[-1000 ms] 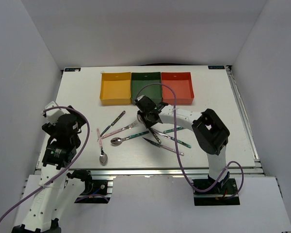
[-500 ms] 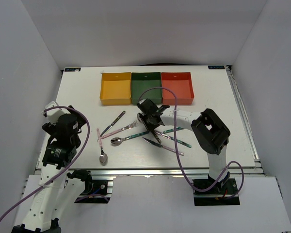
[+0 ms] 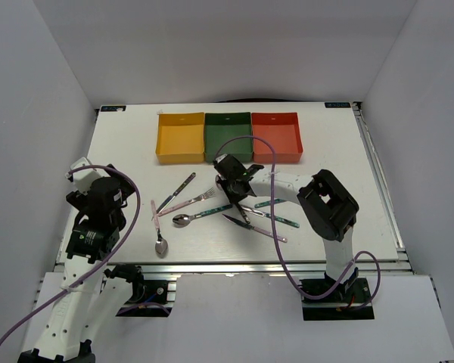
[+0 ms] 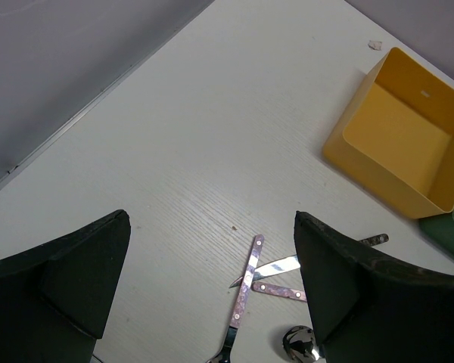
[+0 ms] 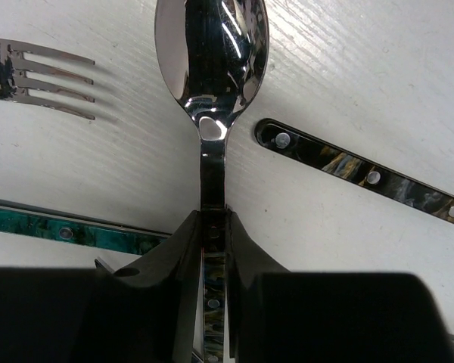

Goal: Sort the eating utensils into containers

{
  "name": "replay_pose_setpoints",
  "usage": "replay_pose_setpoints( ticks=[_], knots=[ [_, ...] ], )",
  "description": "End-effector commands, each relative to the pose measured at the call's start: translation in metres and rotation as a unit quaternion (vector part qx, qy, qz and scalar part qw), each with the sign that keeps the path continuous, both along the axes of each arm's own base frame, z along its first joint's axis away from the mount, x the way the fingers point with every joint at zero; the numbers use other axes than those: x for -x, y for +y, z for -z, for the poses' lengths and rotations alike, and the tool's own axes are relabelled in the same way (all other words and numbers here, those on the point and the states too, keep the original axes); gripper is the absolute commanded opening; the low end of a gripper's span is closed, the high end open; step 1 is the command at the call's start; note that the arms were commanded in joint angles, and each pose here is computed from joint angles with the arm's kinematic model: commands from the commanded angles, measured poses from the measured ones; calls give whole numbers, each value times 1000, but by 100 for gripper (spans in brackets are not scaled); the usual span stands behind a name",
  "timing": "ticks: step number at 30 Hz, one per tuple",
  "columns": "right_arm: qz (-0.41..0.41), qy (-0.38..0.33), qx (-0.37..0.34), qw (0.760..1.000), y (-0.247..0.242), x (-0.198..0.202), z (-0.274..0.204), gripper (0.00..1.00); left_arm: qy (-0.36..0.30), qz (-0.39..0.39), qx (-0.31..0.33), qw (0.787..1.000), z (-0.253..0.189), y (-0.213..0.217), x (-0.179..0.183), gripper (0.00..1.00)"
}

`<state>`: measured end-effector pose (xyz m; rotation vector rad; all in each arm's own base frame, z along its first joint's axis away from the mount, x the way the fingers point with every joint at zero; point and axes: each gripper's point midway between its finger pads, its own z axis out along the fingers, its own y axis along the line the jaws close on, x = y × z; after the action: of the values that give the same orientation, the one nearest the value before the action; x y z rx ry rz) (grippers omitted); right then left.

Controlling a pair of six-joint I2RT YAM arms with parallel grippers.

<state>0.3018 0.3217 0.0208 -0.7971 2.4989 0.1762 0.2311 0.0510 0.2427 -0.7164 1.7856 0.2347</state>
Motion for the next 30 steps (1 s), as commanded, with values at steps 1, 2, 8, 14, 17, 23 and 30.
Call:
replay_pose_setpoints(
  ticks=[1, 2, 8, 14, 17, 23, 30],
  knots=[
    [4, -44, -19, 999, 7, -15, -42, 10, -10, 3, 1, 1000, -9, 0, -1, 98],
    [0, -55, -30, 998, 12, -18, -55, 10, -11, 2, 1, 1000, -9, 0, -1, 98],
    [-9, -80, -76, 994, 22, -27, -103, 7, -12, 2, 1, 1000, -9, 0, -1, 98],
    [2, -117, -97, 988, 18, -83, -147, 4, -10, 3, 1, 1000, -9, 0, -2, 98],
    [-16, -136, -114, 984, 20, -132, -169, 4, -9, 3, 1, 1000, -8, 0, -1, 98],
    [-100, -203, -90, 970, 33, -214, -167, 5, -10, 2, 1, 1000, -8, 0, -1, 98],
    [-104, -258, -82, 957, 31, -255, -143, 6, -1, 7, 0, 1000, -5, -2, -5, 98]
  ],
)
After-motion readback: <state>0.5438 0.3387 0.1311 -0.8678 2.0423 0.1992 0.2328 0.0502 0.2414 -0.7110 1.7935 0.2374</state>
